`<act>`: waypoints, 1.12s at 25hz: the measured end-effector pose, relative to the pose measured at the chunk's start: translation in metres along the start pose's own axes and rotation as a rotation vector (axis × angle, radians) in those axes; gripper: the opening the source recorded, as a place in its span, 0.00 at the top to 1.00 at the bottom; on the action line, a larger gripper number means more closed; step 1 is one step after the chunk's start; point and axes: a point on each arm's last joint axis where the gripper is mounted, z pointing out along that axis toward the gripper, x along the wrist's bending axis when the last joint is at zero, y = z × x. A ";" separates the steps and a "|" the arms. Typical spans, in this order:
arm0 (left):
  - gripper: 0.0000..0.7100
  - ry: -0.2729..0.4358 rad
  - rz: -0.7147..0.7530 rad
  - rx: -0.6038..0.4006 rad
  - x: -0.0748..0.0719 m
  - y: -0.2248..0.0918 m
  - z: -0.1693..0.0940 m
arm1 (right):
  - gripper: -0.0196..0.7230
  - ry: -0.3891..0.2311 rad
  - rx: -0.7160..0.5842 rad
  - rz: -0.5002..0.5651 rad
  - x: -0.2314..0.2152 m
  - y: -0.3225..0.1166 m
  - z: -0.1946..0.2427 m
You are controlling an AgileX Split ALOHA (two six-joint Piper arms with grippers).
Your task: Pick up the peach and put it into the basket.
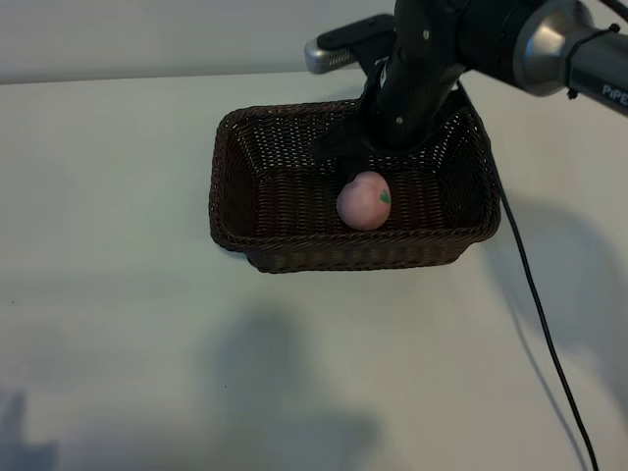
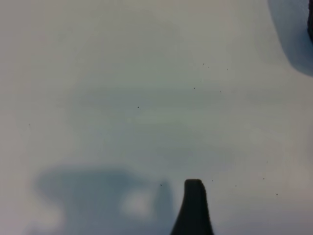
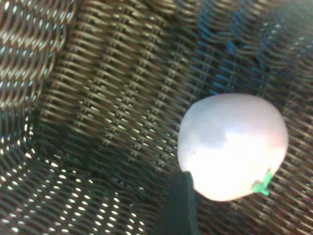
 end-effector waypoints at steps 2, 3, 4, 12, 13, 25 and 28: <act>0.17 0.000 0.000 0.000 0.000 0.000 0.000 | 0.14 -0.025 -0.027 0.001 -0.004 0.005 -0.013; 0.17 0.000 0.000 0.000 0.000 0.000 0.000 | 0.14 -0.030 -0.046 0.009 -0.007 0.007 -0.021; 0.17 0.000 0.000 0.000 0.000 0.000 0.000 | 0.14 -0.044 -0.066 0.015 -0.011 0.009 -0.030; 0.17 0.000 0.000 0.000 0.000 0.000 0.000 | 0.17 -0.139 -0.115 0.178 -0.090 0.011 -0.075; 0.17 0.000 0.000 0.000 0.000 0.000 0.000 | 0.17 -0.153 -0.108 0.198 -0.102 0.010 -0.076; 0.17 0.000 0.000 0.000 0.000 0.000 0.000 | 0.17 -0.275 -0.074 0.430 -0.226 -0.022 -0.098; 0.17 0.000 0.000 0.000 0.000 0.000 0.000 | 0.17 -0.284 -0.076 0.468 -0.242 -0.029 -0.103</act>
